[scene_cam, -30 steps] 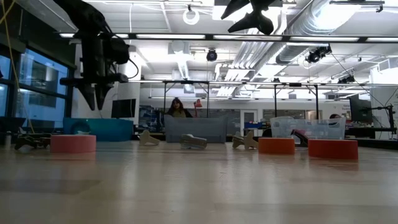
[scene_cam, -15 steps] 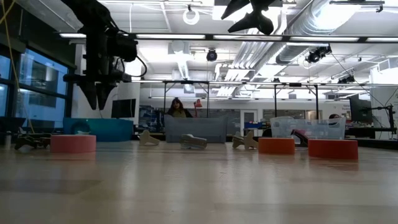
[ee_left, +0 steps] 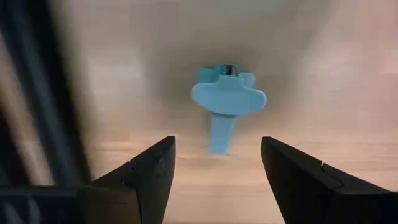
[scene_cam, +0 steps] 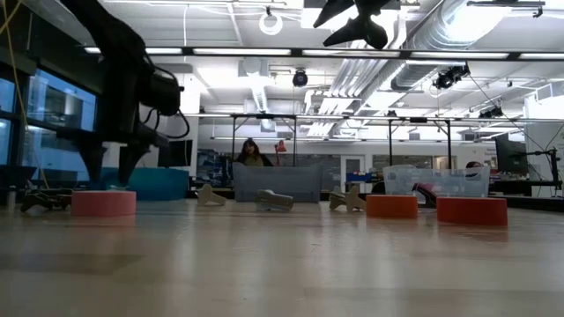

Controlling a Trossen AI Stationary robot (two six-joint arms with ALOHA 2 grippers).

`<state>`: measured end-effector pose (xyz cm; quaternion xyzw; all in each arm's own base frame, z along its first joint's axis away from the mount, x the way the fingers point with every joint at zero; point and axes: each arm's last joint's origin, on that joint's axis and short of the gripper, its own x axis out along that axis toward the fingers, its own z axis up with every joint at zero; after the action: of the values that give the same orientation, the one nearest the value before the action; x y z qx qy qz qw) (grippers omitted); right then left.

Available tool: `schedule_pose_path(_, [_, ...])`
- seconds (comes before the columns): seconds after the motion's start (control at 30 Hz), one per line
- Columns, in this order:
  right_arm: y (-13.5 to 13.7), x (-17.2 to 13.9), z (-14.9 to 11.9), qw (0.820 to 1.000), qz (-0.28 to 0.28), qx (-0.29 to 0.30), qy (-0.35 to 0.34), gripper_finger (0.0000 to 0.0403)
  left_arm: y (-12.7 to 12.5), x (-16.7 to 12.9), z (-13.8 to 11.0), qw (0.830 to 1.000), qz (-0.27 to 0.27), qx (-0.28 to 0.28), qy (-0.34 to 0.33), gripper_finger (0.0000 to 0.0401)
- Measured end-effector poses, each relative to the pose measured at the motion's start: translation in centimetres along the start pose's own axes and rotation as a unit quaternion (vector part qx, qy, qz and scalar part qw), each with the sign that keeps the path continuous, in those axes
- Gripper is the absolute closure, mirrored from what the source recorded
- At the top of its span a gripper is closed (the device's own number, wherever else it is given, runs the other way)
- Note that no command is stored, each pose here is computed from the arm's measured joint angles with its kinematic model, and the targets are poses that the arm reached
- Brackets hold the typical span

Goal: Pick and place Stapler, Stapler remover, tape
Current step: Put the left blue staple remover into the black bin

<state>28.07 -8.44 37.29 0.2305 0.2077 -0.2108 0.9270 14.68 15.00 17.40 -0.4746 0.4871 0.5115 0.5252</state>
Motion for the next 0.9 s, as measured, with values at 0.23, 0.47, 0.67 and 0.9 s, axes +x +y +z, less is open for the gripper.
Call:
schedule_pose_path(0.23, [0.0, 0.0, 0.0, 1.000, 0.000, 0.000, 0.000, 0.0194, 0.1, 1.8, -0.3, 0.999, -0.026, -0.011, -0.016, 0.0167])
schedule_pose_path(0.47, [0.0, 0.0, 0.0, 1.000, 0.000, 0.000, 0.000, 0.0194, 0.3, 1.9, -0.3, 0.999, -0.006, -0.012, -0.034, 0.0214])
schedule_pose_path(0.67, [0.0, 0.0, 0.0, 1.000, 0.000, 0.000, 0.000, 0.0194, 0.3, 1.9, -0.3, 0.999, -0.006, -0.009, -0.033, 0.0293])
schedule_pose_path(0.9, [0.0, 0.0, 0.0, 1.000, -0.002, 0.000, -0.001, 0.0194, 0.4, 1.9, -0.4, 1.000, -0.003, -0.002, -0.024, 0.0358])
